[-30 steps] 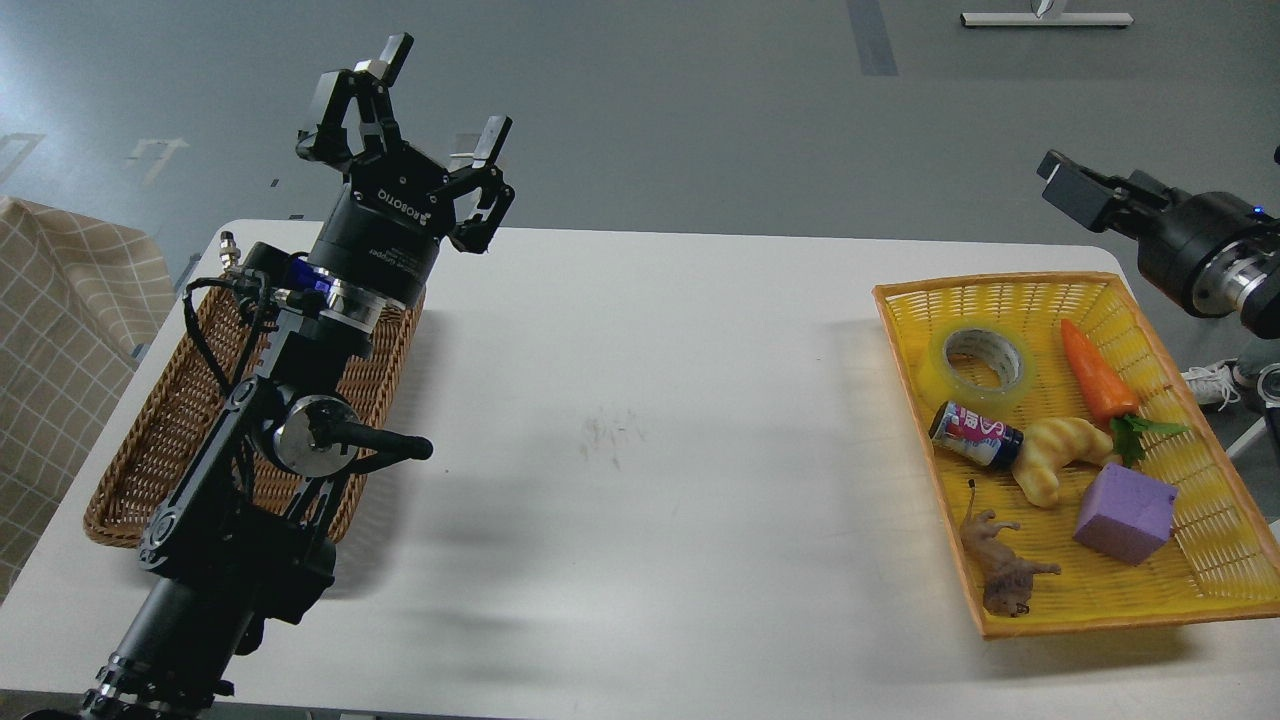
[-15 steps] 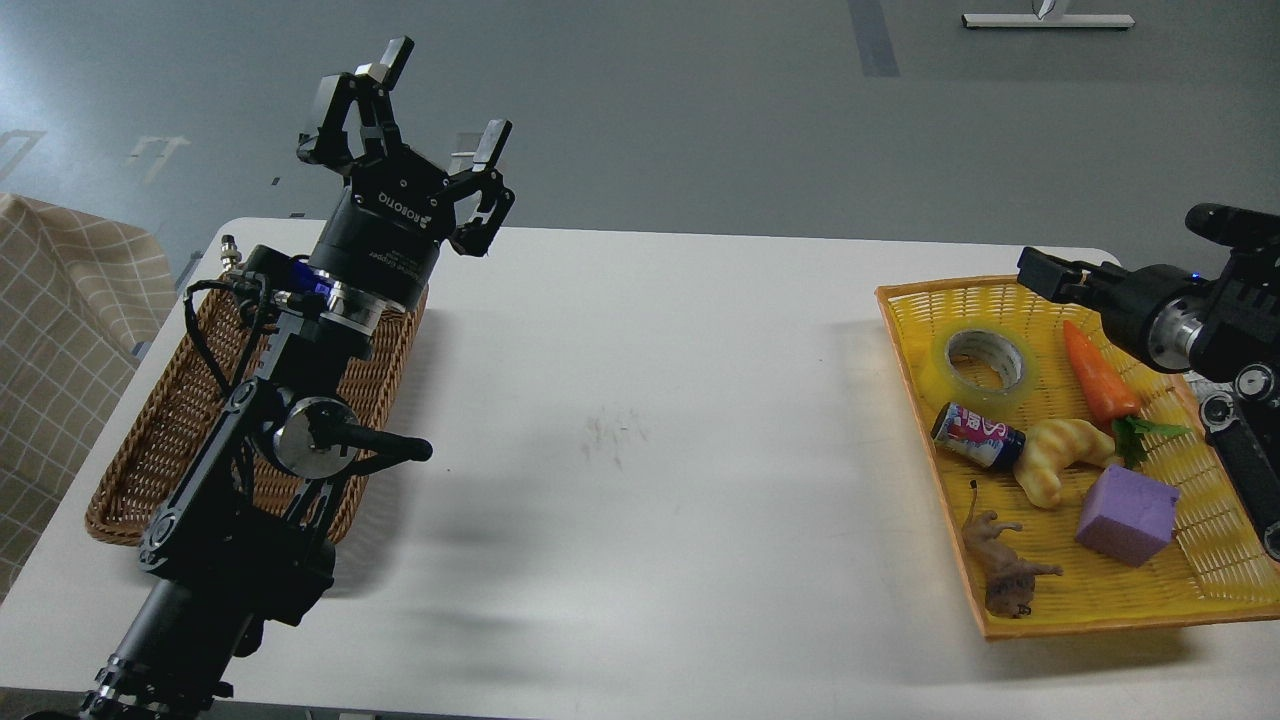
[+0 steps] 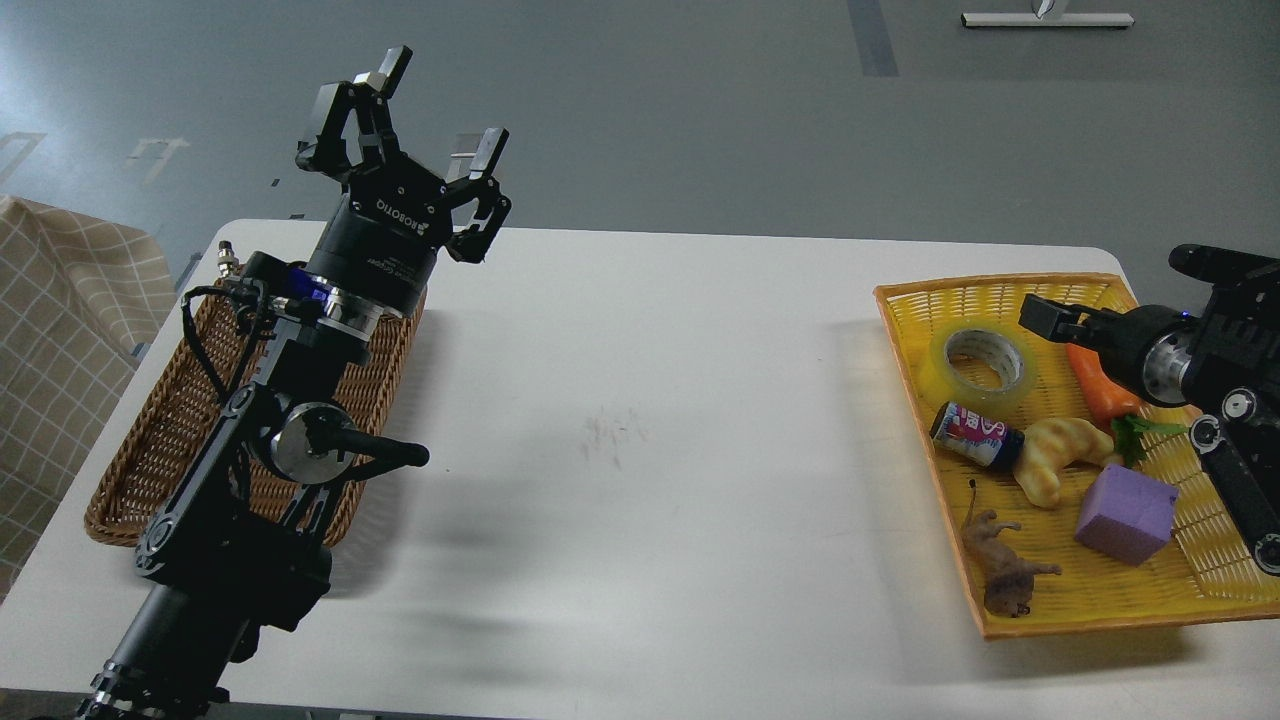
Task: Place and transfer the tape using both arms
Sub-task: 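Move the right gripper down over the tape roll in the yellow tray, then close the right gripper on the rim of the tape roll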
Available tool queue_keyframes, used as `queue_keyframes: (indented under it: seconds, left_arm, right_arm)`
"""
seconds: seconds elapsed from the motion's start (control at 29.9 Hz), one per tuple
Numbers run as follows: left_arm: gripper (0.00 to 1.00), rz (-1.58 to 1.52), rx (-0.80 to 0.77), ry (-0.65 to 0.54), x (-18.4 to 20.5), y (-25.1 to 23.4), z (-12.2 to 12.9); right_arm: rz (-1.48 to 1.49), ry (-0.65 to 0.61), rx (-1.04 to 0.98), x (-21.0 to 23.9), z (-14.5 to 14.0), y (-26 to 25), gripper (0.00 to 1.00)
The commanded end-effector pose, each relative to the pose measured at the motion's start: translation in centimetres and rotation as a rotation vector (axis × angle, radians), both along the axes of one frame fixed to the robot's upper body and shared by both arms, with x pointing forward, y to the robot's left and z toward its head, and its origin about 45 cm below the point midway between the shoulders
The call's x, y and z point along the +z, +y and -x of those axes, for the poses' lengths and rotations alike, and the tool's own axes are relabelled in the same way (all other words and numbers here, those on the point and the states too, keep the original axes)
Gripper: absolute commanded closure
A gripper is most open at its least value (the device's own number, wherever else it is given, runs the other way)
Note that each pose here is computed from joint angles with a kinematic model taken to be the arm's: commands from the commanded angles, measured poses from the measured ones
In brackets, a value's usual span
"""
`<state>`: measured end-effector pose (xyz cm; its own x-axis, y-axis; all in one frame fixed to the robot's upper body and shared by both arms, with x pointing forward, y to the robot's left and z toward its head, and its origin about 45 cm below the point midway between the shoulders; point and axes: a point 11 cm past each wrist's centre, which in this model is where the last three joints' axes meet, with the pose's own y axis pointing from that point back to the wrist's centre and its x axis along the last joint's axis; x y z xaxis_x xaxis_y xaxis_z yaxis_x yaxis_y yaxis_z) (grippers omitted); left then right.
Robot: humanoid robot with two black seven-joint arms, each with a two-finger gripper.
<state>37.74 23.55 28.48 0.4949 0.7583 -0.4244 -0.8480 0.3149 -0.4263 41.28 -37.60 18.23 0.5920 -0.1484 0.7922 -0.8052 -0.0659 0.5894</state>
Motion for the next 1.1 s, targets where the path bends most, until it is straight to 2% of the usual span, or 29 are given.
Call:
queue_keyframes:
  seconds: [0.0, 1.07]
  left_arm:
    - [0.02, 0.0, 0.002, 0.002, -0.1, 0.0, 0.0]
    - [0.02, 0.009, 0.018, 0.017, -0.6, 0.4, 0.2]
  right_arm:
    - [0.062, 0.01, 0.031, -0.5, 0.4, -0.2, 0.15]
    - [0.162, 0.044, 0.135, -3.2, 0.6, 2.0, 0.17]
